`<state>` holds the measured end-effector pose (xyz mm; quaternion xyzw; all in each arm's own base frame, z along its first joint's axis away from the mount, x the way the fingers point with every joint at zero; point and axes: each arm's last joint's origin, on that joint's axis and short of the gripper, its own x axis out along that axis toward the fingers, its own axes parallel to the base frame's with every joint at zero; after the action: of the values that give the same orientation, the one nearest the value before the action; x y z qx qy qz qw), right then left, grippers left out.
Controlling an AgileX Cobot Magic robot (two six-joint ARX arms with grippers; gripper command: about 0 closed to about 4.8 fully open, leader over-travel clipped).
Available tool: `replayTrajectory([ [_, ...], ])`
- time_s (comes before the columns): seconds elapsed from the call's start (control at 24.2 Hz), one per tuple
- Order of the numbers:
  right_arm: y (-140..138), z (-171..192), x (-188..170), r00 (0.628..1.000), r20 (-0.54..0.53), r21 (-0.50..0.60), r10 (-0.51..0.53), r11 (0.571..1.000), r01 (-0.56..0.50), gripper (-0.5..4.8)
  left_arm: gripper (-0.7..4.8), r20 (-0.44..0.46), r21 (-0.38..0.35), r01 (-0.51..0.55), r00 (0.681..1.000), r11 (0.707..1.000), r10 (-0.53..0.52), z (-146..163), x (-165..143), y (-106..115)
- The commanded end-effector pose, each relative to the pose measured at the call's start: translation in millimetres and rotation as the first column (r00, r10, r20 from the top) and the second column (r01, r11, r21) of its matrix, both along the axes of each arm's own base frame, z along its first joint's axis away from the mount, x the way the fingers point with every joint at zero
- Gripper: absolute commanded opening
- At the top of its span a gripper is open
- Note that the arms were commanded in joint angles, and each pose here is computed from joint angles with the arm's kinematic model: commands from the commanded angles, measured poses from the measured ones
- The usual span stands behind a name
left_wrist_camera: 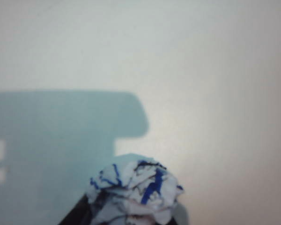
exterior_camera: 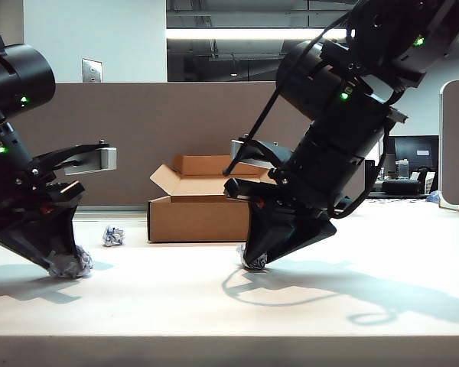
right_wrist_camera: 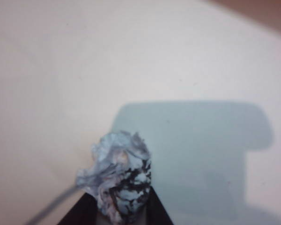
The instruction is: Pick up all the paper balls on the table and put them in the paper box.
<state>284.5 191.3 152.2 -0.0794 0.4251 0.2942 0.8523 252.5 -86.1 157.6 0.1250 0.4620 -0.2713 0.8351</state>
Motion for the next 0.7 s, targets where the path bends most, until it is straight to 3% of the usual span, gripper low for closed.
replayTrajectory([
  [0.04,2,4,1,0.999,0.032,0.018,0.005,1.000,-0.006,1.47,1.51,-0.004,-0.002,-0.003,1.000,1.000,0.003,8,4,-1],
  [0.41,10,32,15,0.994,0.104,0.021,0.036,0.999,-0.039,1.47,1.51,0.134,-0.046,0.000,0.991,0.999,0.006,68,35,-11],
  [0.58,18,65,30,0.981,0.194,0.060,0.012,0.998,-0.024,1.47,1.51,0.236,-0.108,-0.020,0.971,0.994,0.045,104,49,-15],
  [0.7,26,105,44,0.955,0.297,0.105,-0.025,0.994,-0.007,1.47,1.51,0.345,-0.182,-0.035,0.934,0.983,0.097,139,61,-19],
])
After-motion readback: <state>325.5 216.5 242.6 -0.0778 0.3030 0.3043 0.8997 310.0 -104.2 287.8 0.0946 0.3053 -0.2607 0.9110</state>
